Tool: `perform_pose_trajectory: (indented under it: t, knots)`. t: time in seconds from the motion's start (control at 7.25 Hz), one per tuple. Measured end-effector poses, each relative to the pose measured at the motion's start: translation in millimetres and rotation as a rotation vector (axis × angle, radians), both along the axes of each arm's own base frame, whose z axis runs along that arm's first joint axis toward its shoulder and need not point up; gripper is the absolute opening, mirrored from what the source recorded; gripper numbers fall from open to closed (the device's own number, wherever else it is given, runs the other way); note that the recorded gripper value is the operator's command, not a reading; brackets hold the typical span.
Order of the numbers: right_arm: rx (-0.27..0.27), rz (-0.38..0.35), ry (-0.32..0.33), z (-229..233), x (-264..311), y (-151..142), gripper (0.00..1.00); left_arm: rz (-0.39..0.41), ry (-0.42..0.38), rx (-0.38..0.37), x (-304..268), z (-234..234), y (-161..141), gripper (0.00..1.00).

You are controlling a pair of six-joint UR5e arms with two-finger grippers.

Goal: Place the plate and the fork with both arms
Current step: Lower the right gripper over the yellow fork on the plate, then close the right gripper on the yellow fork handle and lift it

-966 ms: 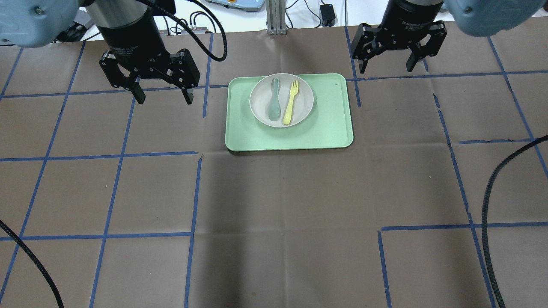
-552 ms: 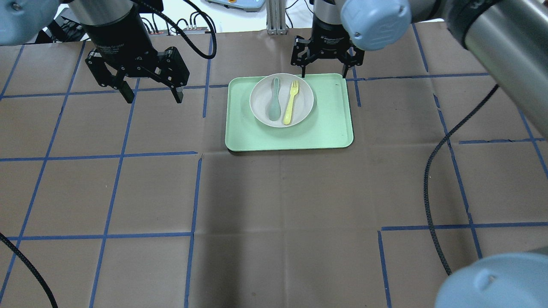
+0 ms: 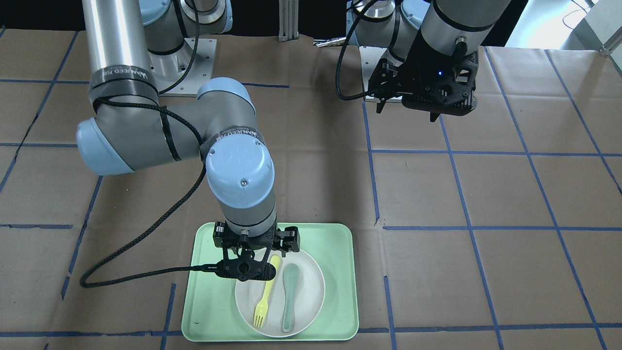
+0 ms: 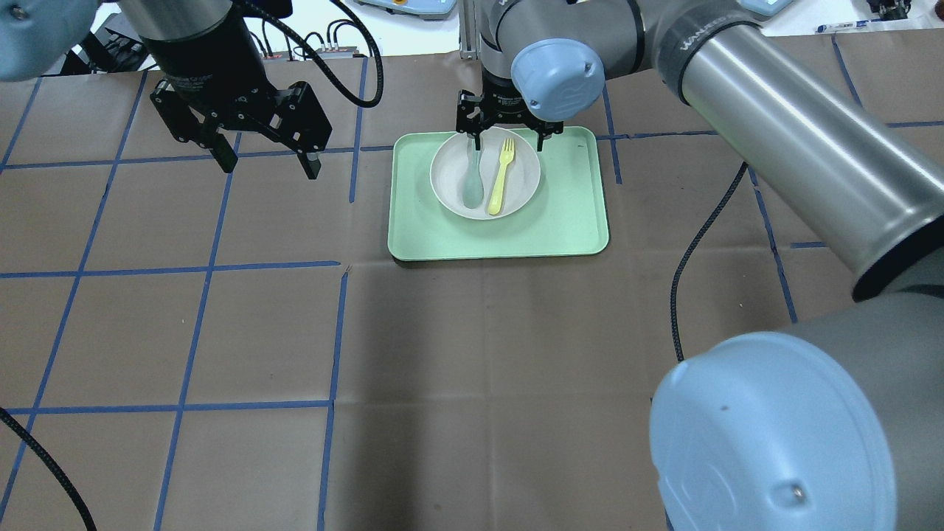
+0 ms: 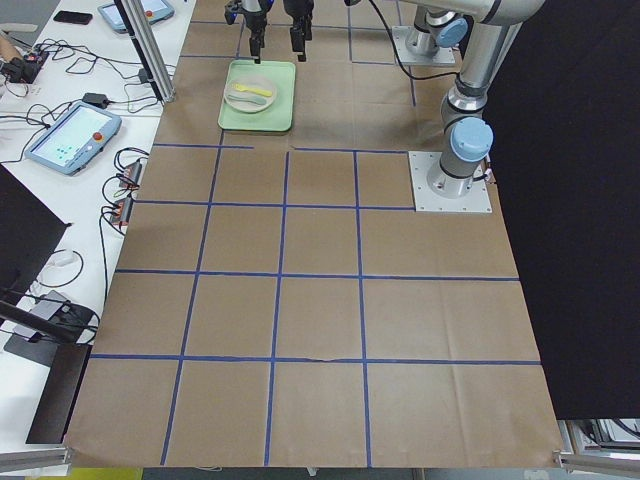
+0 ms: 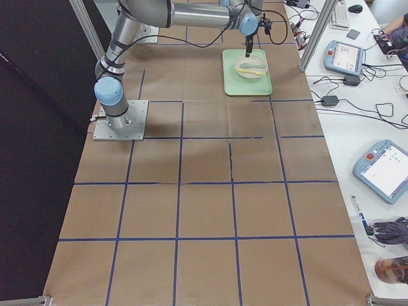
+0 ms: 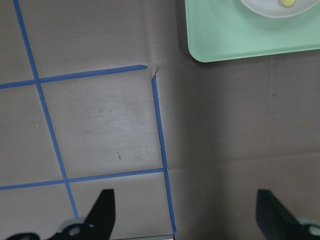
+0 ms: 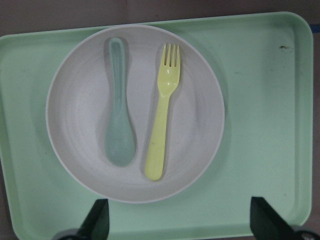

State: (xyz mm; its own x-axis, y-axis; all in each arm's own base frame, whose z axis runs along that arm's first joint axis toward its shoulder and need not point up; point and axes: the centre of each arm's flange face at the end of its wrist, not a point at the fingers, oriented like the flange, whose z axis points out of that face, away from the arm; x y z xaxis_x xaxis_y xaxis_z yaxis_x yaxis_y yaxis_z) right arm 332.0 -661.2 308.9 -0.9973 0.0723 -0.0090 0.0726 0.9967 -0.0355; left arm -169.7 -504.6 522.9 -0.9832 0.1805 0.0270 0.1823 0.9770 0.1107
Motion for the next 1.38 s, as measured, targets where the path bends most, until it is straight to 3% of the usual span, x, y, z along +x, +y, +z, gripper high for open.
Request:
perform_pose_trajectory:
  t: [0.14,0.28,0.55,1.38]
  knots:
    - [-0.012,-0.001,-0.001,-20,3,-8,0.63,-0.015,0.006,-0.001,0,1,2,1.00]
    - [-0.014,-0.002,-0.001,-37,4,-15,0.53,-0.018,0.007,-0.001,0,1,3,1.00]
    - [-0.003,-0.004,0.002,-57,4,-20,0.43,-0.014,0.003,0.000,1,3,6,1.00]
    - [0.010,-0.005,0.003,-94,6,-29,0.43,0.008,0.004,-0.011,0,4,5,1.00]
